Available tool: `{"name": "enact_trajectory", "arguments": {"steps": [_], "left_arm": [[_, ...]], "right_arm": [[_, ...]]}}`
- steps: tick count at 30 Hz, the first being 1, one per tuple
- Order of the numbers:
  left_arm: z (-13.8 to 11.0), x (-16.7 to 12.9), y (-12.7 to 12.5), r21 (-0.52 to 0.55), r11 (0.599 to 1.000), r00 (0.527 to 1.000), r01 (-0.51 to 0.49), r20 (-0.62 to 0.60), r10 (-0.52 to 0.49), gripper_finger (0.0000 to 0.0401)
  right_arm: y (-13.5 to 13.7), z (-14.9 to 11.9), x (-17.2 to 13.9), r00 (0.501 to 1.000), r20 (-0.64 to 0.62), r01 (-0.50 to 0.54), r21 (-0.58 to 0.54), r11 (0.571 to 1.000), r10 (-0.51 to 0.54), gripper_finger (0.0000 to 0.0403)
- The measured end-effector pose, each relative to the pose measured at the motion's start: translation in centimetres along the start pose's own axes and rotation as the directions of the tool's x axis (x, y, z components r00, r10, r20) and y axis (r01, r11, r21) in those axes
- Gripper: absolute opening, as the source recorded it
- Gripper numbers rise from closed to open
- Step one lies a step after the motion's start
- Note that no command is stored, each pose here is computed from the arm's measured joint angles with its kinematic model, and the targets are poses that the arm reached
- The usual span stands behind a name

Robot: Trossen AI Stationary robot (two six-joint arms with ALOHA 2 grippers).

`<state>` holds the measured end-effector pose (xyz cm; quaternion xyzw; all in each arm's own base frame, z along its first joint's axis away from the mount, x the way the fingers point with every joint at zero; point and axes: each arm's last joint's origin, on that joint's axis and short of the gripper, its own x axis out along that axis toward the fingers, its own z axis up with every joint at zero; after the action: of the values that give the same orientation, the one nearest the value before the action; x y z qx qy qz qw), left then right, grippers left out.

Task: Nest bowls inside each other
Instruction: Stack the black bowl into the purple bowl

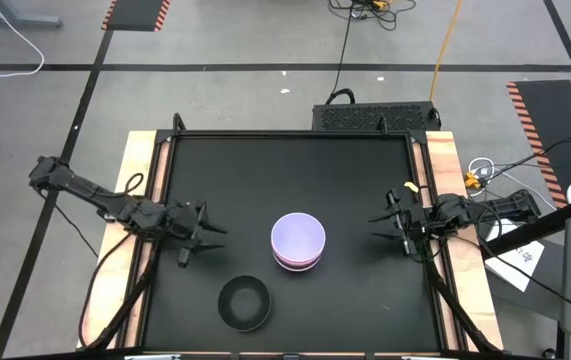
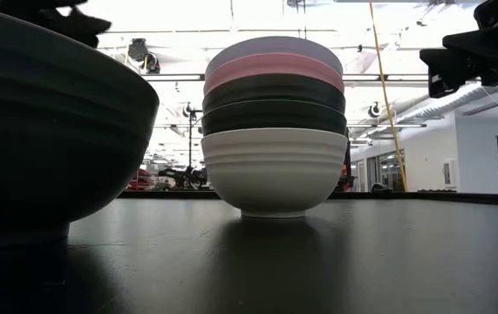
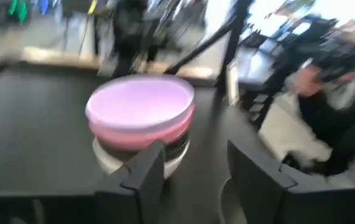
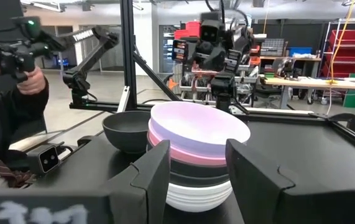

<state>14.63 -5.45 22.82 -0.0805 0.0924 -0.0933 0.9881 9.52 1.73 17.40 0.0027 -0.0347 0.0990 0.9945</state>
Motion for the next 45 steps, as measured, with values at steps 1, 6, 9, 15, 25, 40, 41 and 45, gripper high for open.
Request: {"name": "enact_trajectory", "arguments": {"steps": [1, 6, 9, 15, 25, 40, 41, 45], "left_arm": [[0.3, 0.5, -0.2, -0.022, 1.0, 0.998, -0.019, -0.055, 0.018, 0.019], [1.3, 2.7, -0.9, -0.134, 0.981, 0.939, -0.141, -0.332, 0.089, 0.0253], [1.8, 3.7, -1.2, -0.169, 0.959, 0.879, -0.226, -0.46, 0.126, 0.0285], [2.4, 5.3, -1.9, -0.27, 0.914, 0.785, -0.304, -0.614, 0.08, 0.0309], [0.2, 7.9, -2.7, -0.406, 0.827, 0.65, -0.388, -0.757, -0.067, 0.031], [-1.3, 8.7, -4.4, -0.435, 0.799, 0.618, -0.416, -0.779, -0.103, 0.031], [-1.3, 8.8, -4.6, -0.441, 0.799, 0.626, -0.409, -0.773, -0.106, 0.031], [-1.2, 8.8, -4.9, -0.448, 0.796, 0.646, -0.407, -0.757, -0.096, 0.031]], "right_arm": [[0.0, 0.0, 0.0, 1.0, -0.001, 0.0, 0.006, 1.0, 0.0, 0.0146], [0.0, -0.3, 0.0, 1.0, -0.03, 0.001, 0.027, 1.0, 0.0, 0.0146], [0.0, -0.4, 0.0, 0.999, -0.042, 0.002, 0.034, 0.999, -0.001, 0.0146], [0.0, -0.4, 0.0, 0.999, -0.042, 0.002, 0.045, 0.999, 0.0, 0.0146], [0.0, -0.4, 0.0, 0.999, -0.043, 0.003, 0.057, 0.998, 0.0, 0.0146], [0.0, -0.4, 0.0, 0.999, -0.044, 0.003, 0.06, 0.998, 0.0, 0.0146], [0.0, -0.4, 0.0, 0.999, -0.044, 0.003, 0.06, 0.998, 0.0, 0.0146], [0.0, -0.4, 0.0, 0.999, -0.044, 0.003, 0.059, 0.998, 0.0, 0.0146]]}}
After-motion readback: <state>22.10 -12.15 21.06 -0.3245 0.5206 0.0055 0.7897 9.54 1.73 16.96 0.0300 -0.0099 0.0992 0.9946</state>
